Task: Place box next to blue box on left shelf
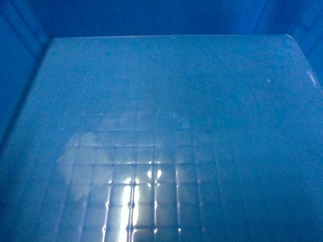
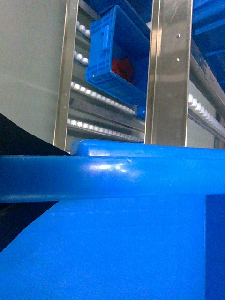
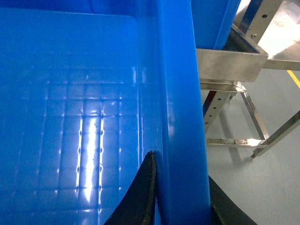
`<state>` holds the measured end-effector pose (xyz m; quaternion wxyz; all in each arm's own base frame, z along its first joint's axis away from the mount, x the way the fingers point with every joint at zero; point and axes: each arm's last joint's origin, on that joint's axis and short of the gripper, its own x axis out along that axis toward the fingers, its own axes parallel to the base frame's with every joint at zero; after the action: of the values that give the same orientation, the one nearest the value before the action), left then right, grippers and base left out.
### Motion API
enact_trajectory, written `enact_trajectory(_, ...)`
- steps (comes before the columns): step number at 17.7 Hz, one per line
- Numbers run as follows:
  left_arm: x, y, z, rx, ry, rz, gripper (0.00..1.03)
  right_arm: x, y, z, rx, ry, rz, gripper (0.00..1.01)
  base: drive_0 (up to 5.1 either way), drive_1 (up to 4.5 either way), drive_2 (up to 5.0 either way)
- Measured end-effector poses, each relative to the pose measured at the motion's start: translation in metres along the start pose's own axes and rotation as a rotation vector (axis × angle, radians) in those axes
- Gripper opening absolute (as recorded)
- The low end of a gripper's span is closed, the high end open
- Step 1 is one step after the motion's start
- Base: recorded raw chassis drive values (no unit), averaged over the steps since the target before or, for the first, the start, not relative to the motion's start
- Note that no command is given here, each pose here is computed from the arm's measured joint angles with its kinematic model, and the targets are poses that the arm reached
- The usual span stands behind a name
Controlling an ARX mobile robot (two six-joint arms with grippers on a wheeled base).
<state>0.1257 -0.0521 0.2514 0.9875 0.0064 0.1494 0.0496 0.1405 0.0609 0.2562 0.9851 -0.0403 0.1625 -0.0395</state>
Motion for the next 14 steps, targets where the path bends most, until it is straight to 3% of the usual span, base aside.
enact_trajectory(8, 0.0, 0.0, -0.0001, 0.001, 0.001, 0.001, 0.07, -0.0001, 0.0, -0.0001, 0.0, 0.001, 0.0, 0.13, -4.9, 2.57, 2.6)
enact_trajectory(14, -0.0001, 0.0003, -0.0005, 0.003, 0.004, 0.005, 0.07, 0.0004, 0.0006, 0.0001, 0.001, 0.0, 0.006, 0.13, 0.0, 0.0, 0.0)
